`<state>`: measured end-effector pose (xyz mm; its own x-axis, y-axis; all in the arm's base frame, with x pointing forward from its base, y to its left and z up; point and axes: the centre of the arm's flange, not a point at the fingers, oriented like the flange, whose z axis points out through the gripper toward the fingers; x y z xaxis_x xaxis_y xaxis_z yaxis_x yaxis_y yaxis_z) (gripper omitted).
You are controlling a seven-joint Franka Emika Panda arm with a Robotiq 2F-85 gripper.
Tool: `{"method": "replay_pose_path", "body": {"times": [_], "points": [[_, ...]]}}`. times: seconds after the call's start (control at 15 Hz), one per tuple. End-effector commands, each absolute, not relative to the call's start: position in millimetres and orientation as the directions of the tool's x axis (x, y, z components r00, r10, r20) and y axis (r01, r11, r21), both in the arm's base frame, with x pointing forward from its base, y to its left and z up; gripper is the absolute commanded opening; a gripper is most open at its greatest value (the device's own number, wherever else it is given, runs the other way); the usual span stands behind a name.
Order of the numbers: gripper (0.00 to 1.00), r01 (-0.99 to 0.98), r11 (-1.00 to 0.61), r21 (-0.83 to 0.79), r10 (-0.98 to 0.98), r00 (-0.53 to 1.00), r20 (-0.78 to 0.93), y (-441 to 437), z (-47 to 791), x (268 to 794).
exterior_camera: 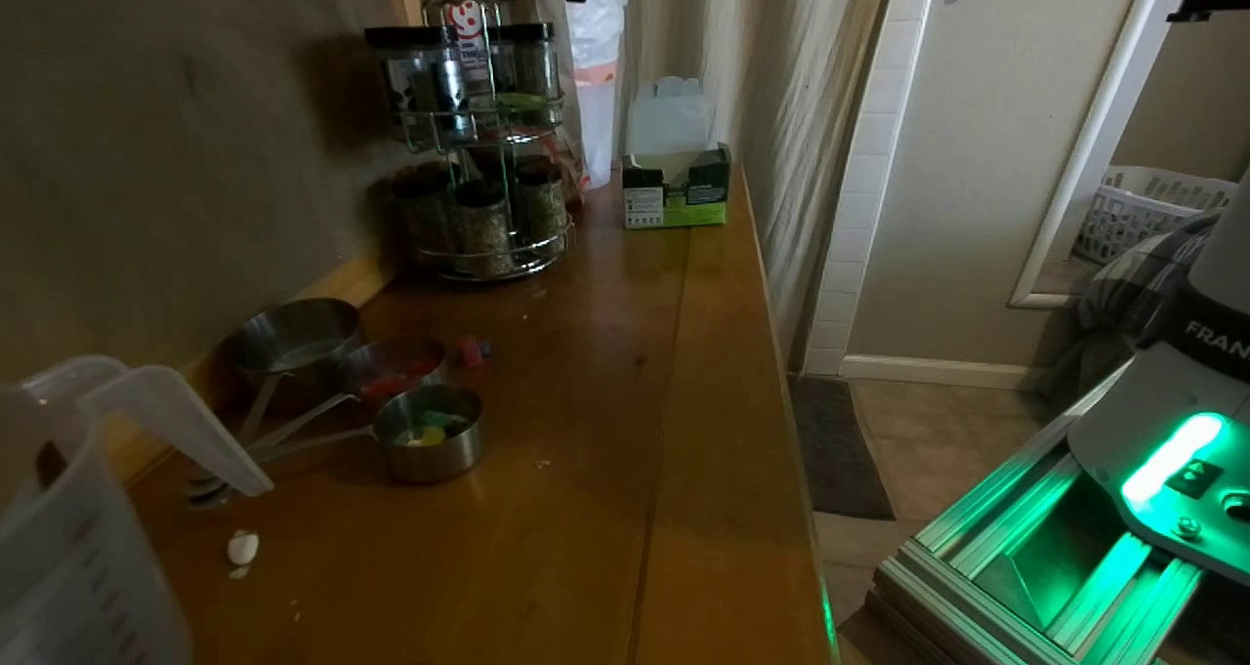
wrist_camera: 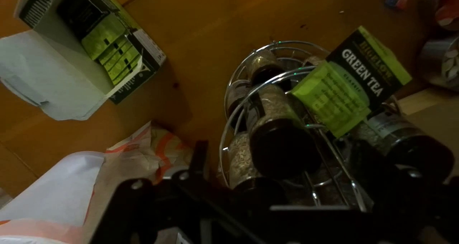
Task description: Put the bottle on the top rack
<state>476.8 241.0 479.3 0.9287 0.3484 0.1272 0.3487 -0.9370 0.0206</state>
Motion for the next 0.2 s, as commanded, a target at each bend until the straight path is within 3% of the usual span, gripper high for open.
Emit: {"method": "replay_pose_path", "body": {"times": [0.0, 0.07, 0.13], "points": [[1.00, 0.409, -0.913, 0.018, 0.405, 0.897, 0.179, 205.4, 525.9, 433.0], [1.00, 0.439, -0.898, 0.008, 0.430, 0.876, 0.219, 197.8, 535.0, 424.7], [1.00, 0.395, -0.918, 0.025, 0.393, 0.903, 0.174, 223.7, 518.5, 456.6]]}}
